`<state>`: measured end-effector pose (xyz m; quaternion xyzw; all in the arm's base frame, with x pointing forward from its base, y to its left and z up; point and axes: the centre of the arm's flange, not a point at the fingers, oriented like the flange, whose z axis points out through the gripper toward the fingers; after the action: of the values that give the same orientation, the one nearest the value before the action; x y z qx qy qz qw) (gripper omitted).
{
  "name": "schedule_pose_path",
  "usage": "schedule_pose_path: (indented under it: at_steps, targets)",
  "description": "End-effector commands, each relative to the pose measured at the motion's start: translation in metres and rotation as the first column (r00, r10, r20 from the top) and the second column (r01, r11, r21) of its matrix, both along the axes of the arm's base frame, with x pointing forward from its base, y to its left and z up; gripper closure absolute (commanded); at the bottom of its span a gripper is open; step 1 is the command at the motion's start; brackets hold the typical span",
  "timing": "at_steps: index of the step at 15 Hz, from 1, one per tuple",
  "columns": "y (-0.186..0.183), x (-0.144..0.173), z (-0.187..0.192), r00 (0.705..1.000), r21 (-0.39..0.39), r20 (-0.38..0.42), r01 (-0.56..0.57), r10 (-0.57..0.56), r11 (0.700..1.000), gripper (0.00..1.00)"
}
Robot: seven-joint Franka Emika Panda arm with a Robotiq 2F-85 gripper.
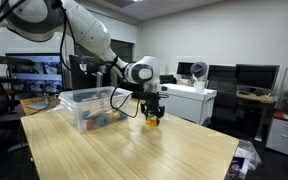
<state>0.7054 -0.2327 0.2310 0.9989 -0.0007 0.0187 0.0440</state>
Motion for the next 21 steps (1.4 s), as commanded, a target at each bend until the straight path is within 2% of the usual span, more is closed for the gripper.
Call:
schedule_pose_path:
  at_steps: [1,6,8,10,12,13,15,17,21]
  targets:
    - [-0.004,0.001,0.029,0.999,-0.048,-0.03,0.022,-0.023,0.999,0.55]
    - [0.021,-0.001,0.129,0.994,-0.061,0.071,-0.085,0.089,0.995,0.55]
    - [0.049,-0.01,0.169,0.977,-0.06,0.116,-0.175,0.181,0.983,0.55]
    - [0.081,-0.024,0.2,0.944,-0.059,0.145,-0.292,0.297,0.955,0.55]
    - [0.116,-0.049,0.216,0.906,-0.055,0.148,-0.394,0.397,0.918,0.55]
    - [0.141,-0.067,0.225,0.87,-0.047,0.144,-0.47,0.471,0.882,0.55]
    - [0.151,-0.094,0.209,0.832,0.007,0.121,-0.546,0.541,0.838,0.55]
    - [0.163,-0.12,0.193,0.774,0.058,0.105,-0.631,0.624,0.773,0.55]
    - [0.174,-0.172,0.155,0.69,0.145,0.062,-0.721,0.721,0.677,0.55]
